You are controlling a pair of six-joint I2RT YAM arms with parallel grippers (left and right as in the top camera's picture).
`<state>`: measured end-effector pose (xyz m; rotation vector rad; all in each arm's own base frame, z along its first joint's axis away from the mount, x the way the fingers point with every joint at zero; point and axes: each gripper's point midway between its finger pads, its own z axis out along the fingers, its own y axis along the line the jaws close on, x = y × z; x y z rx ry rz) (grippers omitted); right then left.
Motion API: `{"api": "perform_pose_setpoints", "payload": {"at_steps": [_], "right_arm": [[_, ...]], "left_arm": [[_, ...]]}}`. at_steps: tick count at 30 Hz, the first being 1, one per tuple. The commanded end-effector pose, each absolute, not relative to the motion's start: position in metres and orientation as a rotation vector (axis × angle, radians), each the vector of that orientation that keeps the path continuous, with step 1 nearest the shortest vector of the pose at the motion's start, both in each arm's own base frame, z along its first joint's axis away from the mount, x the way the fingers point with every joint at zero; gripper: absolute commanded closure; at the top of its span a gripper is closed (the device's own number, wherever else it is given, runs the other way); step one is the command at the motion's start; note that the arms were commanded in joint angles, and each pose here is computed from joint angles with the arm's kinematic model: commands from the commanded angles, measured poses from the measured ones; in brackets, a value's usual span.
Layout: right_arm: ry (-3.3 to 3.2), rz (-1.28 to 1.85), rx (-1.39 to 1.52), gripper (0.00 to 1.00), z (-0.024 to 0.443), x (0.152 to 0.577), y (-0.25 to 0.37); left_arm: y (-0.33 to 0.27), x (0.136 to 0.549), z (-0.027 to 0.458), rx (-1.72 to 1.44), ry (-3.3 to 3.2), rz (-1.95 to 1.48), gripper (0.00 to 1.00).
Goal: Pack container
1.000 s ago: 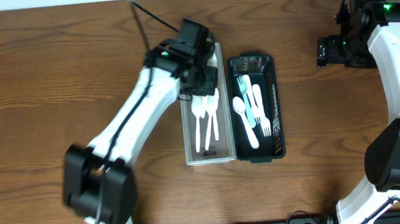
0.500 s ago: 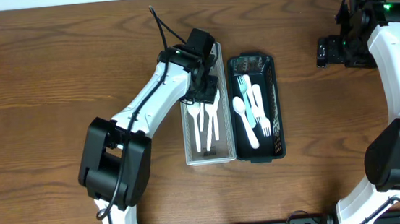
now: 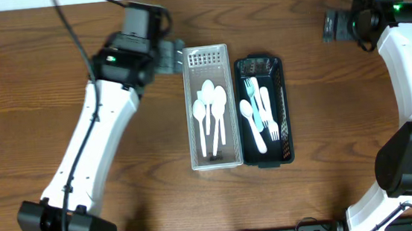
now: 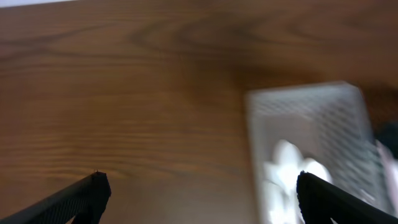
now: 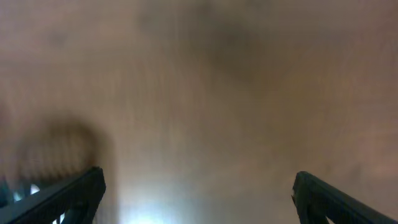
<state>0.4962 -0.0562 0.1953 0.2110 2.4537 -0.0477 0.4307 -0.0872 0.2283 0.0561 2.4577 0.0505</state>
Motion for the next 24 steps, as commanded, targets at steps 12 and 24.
{"api": "perform_pose_setpoints", "payload": {"at_steps": [12, 24], "right_arm": [[2.387, -0.065, 0.167, 0.01, 0.232, 0.479, -0.057], [2.170, -0.054, 0.121, 0.01, 0.258, 0.349, -0.031]], "left_arm": [[0.029, 0.420, 0.256, -0.142, 2.399, 0.244, 0.02], [0.037, 0.328, 0.278, -0.209, 2.038, 0.189, 0.02]]}}
